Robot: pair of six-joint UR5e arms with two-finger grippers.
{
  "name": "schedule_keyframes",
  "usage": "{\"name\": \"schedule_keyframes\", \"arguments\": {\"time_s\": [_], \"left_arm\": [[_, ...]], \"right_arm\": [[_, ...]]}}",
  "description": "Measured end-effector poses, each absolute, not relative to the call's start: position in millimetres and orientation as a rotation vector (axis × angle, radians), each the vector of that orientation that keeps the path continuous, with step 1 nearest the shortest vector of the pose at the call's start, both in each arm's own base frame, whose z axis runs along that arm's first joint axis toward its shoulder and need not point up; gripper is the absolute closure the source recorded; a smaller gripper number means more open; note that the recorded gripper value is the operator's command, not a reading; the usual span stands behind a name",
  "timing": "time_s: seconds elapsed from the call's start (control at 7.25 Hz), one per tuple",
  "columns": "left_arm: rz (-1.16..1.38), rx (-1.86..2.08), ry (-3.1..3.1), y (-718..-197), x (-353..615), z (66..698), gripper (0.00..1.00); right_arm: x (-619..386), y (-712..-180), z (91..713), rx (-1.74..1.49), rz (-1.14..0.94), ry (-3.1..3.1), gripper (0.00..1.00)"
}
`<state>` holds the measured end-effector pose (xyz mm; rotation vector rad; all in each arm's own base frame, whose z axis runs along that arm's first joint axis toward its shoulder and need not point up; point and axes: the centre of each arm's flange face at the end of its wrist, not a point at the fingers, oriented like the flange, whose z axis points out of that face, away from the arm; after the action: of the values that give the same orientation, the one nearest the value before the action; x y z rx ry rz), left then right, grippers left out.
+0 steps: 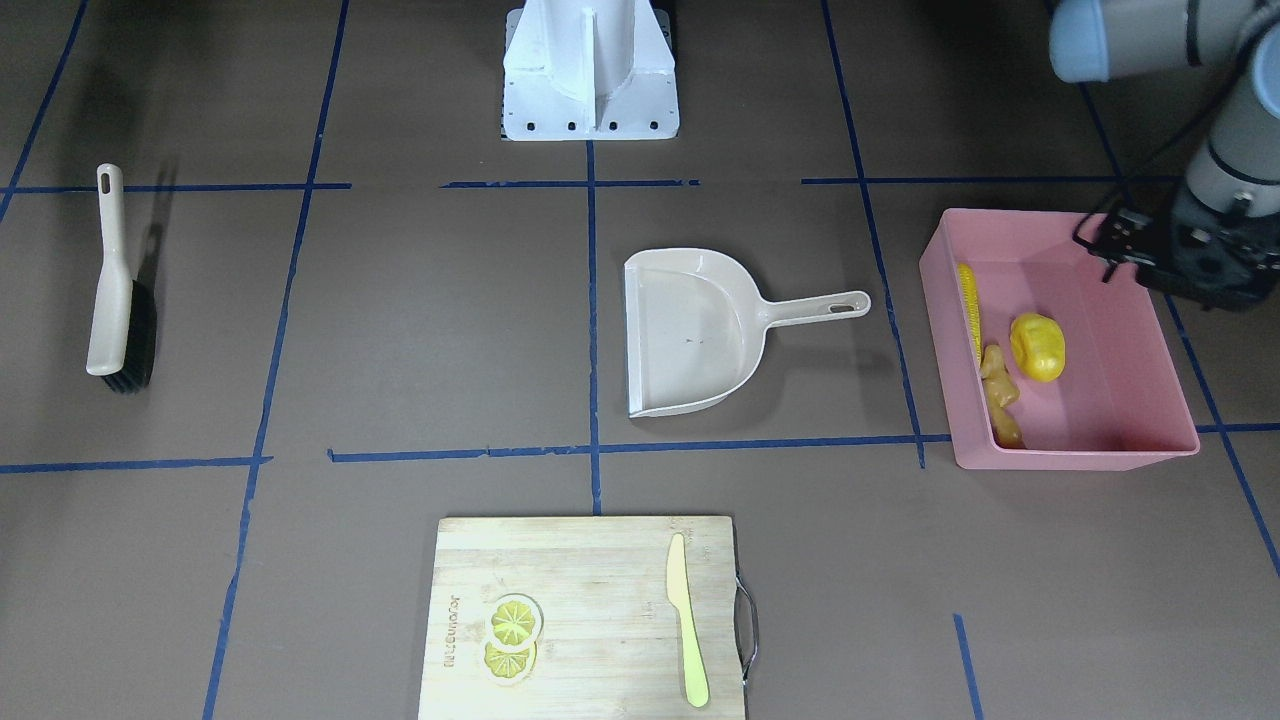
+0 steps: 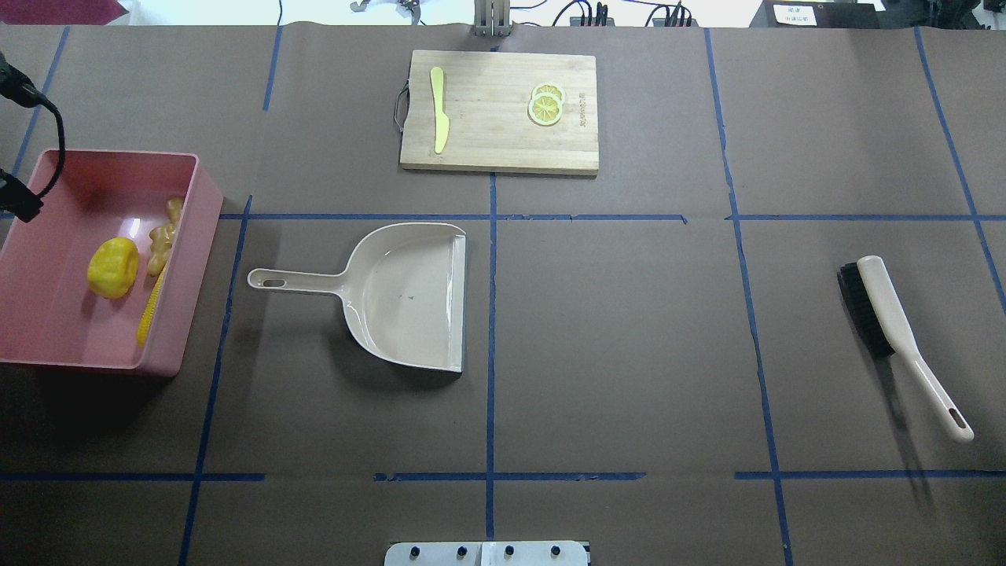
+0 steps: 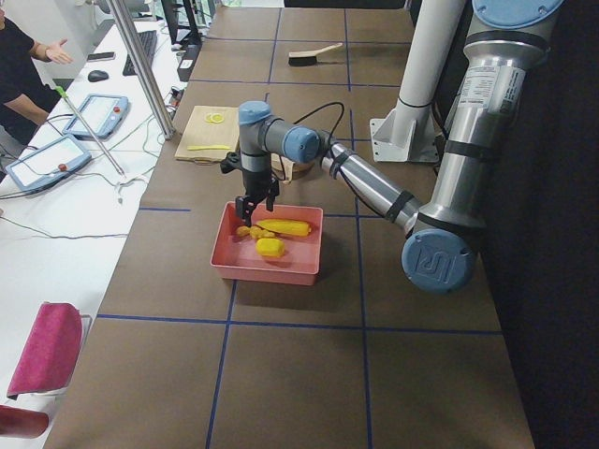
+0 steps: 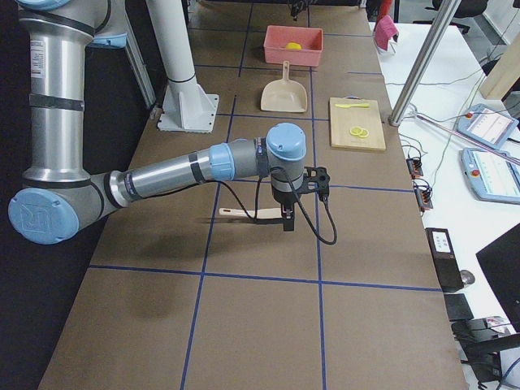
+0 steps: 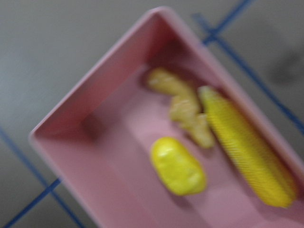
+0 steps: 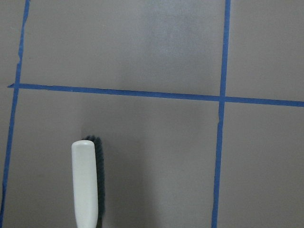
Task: Sweep and dump trash into bin
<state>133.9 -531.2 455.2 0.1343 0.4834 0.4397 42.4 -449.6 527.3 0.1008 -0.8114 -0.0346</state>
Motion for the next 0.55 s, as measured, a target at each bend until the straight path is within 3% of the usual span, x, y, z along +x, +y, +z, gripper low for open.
{"name": "schedule_keyframes", "arguments": {"time_s": [0.55], "left_arm": [[0.26, -0.039, 0.639, -536.2, 24.4, 568.7, 0.0]], "right_arm": [[48.9, -438.0, 588.6, 0.025, -0.042, -0.841, 0.0]]}}
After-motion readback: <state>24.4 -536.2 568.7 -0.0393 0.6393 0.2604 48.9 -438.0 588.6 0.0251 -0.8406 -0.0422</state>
